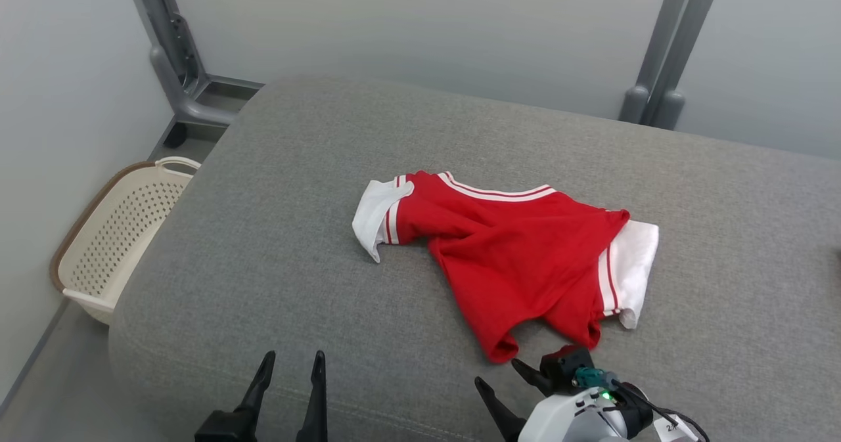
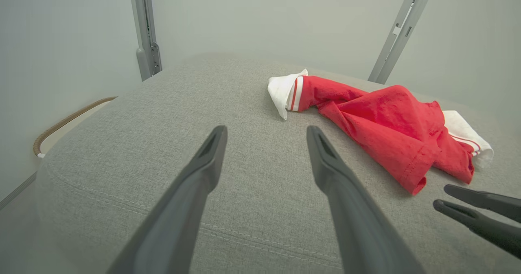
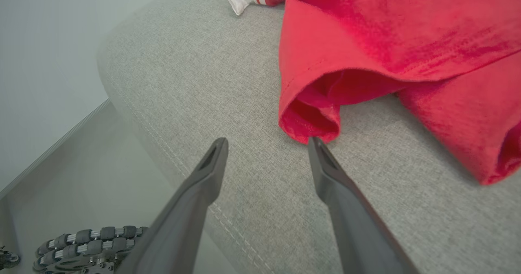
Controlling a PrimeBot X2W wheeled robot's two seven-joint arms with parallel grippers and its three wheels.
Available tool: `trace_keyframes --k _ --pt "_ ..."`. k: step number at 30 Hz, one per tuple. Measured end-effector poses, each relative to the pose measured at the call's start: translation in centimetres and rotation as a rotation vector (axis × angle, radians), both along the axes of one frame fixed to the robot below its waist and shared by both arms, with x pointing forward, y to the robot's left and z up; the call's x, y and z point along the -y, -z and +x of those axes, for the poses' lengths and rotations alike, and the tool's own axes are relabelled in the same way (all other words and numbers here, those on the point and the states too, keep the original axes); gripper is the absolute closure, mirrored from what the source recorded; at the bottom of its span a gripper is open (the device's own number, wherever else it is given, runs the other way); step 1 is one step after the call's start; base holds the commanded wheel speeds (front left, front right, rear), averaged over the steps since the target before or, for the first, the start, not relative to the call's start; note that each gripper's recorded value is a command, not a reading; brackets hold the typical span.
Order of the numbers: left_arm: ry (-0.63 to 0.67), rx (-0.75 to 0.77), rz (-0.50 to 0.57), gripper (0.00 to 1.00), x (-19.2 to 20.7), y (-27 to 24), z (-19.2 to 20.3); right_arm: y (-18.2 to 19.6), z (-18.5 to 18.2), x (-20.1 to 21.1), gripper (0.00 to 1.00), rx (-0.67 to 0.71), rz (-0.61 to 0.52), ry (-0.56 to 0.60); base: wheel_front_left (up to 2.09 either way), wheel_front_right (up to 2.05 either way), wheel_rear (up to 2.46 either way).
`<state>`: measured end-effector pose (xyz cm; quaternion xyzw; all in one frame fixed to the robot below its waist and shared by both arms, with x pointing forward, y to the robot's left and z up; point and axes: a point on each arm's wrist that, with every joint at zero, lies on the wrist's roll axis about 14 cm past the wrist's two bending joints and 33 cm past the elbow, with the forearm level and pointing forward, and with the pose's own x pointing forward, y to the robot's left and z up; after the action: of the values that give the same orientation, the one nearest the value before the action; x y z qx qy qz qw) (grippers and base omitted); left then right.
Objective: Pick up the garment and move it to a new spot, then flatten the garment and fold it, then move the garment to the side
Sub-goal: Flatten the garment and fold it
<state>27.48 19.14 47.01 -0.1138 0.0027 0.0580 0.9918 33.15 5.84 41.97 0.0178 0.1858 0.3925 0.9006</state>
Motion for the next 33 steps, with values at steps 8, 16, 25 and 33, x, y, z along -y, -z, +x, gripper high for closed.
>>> trace_keyframes --k 8,16,25,33 --pt "-0.009 -0.029 0.020 0.00 -0.3 0.3 0.0 1.1 1.4 -1.6 0.00 -0.007 -0.024 -0.047 0.00 0.00 0.00" --pt "-0.053 -0.052 0.026 0.00 -1.5 0.7 -0.7 1.3 2.6 -2.5 1.00 -0.003 -0.020 -0.058 0.00 0.00 0.00" --pt "-0.027 -0.045 0.020 0.00 -0.9 0.6 -0.6 -2.4 6.9 3.0 1.00 0.147 0.035 0.172 0.00 0.00 0.00" --pt "0.053 -0.025 0.011 0.00 1.3 0.2 0.6 -9.8 11.0 10.3 1.00 0.382 -0.001 0.388 0.00 0.00 0.00"
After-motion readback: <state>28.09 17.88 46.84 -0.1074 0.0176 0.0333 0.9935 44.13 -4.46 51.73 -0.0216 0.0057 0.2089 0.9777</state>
